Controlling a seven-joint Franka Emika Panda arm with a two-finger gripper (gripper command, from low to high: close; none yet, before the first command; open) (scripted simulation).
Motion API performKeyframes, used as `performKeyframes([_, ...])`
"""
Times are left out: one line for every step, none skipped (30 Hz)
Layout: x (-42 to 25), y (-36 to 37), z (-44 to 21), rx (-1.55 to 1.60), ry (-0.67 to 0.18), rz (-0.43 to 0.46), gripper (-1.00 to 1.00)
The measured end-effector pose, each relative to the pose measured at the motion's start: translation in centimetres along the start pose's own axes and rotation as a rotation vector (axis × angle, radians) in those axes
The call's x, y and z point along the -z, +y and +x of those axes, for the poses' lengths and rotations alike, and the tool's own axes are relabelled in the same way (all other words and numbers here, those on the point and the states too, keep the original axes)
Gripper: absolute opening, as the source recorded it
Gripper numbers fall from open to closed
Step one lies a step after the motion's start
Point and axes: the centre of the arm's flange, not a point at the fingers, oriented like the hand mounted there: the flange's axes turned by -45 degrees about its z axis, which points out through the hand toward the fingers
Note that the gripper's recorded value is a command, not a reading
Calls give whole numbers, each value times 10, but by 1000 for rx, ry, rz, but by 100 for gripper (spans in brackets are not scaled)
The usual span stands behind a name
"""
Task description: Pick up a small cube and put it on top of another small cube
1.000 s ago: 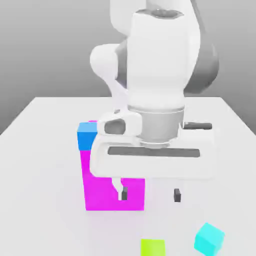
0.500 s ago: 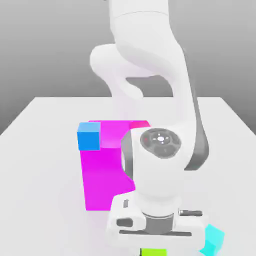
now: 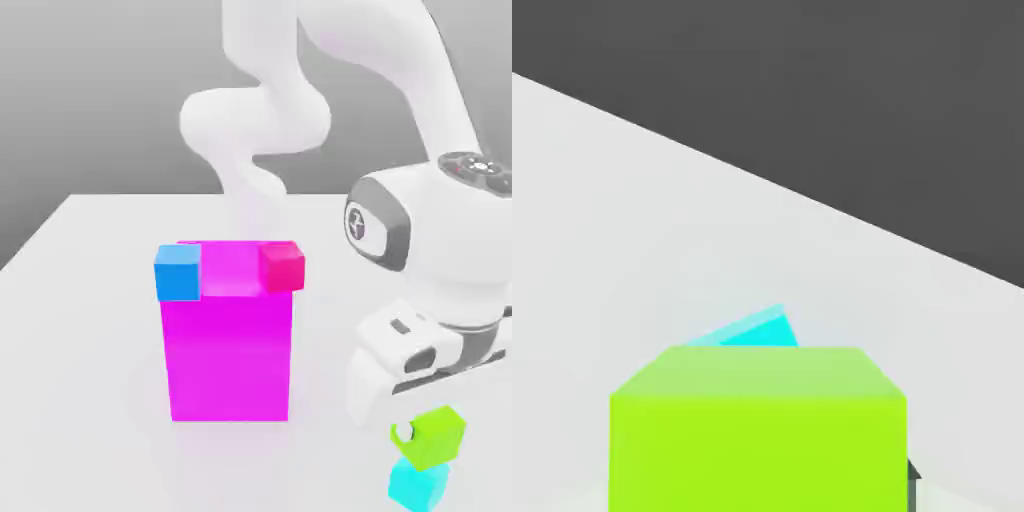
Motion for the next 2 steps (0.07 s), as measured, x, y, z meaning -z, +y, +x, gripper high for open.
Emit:
performKeyframes([0, 0, 0, 0, 0, 0, 100])
performKeyframes([0, 0, 0, 0, 0, 0, 100])
